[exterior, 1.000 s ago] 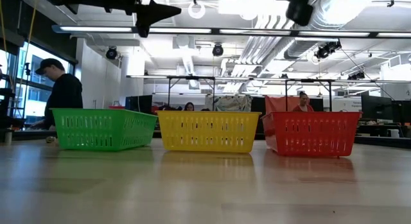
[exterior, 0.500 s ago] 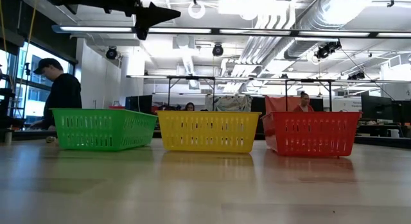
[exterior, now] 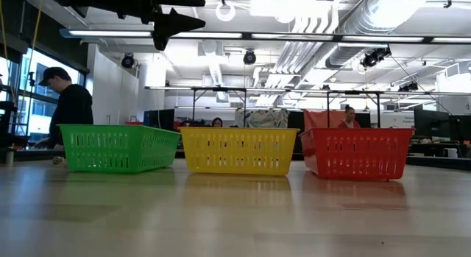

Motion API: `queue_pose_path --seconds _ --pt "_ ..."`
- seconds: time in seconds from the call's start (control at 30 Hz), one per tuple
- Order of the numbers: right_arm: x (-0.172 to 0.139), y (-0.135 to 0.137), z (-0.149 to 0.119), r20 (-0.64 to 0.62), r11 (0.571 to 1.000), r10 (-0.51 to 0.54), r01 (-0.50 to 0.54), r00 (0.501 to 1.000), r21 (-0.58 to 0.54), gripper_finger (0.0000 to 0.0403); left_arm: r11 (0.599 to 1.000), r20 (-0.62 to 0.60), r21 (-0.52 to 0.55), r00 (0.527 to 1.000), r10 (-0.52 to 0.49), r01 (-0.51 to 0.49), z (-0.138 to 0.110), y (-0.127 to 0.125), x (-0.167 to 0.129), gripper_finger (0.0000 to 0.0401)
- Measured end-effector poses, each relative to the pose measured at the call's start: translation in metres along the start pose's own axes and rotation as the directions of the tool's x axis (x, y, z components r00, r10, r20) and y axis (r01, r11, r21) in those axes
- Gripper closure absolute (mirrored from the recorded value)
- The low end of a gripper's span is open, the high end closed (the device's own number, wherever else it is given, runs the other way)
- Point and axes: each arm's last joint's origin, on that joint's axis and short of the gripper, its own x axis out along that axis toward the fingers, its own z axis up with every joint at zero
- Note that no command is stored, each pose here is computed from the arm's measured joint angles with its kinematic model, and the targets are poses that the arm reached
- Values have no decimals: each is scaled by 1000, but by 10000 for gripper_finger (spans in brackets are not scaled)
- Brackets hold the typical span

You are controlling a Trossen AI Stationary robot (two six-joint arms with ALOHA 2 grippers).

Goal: Sort Halloween decoration
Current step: Put the white skull toy into the yellow basket

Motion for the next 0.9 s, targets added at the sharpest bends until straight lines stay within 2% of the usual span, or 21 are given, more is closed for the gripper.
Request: queue_pose_path --seconds 0.23,0.5,0.9 --pt "14 14 4 -24 998 -48 48 999 27 195 1000 -3 -5 1000 1 -1 0 0 0 208" --pt "26 10 13 -6 986 -115 115 993 118 195 997 -8 -77 1000 2 -3 -1 0 0 208" --pt "27 11 28 11 987 -96 93 995 134 195 994 -10 -108 1000 3 -4 -1 0 0 208"
